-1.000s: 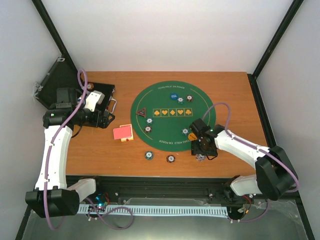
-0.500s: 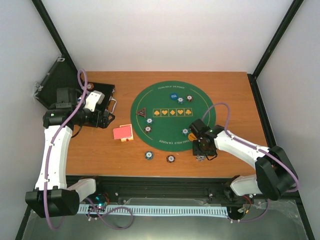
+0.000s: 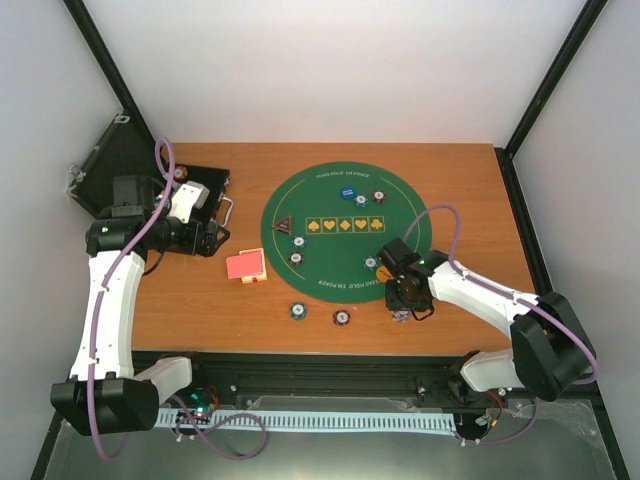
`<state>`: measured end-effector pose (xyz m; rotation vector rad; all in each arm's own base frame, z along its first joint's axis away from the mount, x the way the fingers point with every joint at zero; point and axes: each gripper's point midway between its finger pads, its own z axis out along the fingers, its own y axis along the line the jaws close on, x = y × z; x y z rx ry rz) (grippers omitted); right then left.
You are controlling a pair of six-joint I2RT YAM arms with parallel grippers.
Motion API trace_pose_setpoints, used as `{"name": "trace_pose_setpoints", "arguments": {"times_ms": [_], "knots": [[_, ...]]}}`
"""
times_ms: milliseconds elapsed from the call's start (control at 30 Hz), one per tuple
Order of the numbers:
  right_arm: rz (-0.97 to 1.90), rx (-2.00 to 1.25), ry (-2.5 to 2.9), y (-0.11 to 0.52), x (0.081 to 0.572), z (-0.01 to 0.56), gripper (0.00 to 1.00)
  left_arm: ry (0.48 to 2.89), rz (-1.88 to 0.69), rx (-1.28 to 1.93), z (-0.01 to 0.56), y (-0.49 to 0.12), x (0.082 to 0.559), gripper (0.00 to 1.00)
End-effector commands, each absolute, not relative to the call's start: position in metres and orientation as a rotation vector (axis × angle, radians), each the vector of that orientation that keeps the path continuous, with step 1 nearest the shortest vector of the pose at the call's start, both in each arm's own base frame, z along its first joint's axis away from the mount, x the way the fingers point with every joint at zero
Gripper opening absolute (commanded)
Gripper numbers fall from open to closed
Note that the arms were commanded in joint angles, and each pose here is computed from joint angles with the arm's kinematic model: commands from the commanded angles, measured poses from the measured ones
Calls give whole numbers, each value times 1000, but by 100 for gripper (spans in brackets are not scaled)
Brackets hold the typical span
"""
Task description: Distribute texas hold em gaming equipment
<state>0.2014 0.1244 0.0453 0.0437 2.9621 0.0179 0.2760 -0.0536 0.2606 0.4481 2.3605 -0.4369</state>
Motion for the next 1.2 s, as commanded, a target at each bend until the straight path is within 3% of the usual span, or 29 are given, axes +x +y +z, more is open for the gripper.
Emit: {"name": "trace_pose_setpoints", "arguments": {"times_ms": [0,267,567,867,1167], "knots": [[-17,52,2963,121,199,45,36,2331,-423,458,268,-53,279,100],[-2,45,2914,123,207,77,27,2330,-428,463,267,-53,279,100],[75,-15,2864,157,233,115,26,2337,-420,461,262,-52,279,100],[128,-135,2825,234,313,121,26,2350,-409,459,260,-50,279,100],[157,-275,2869,311,380,79,24,2354,-393,467,262,-49,279,100]]}}
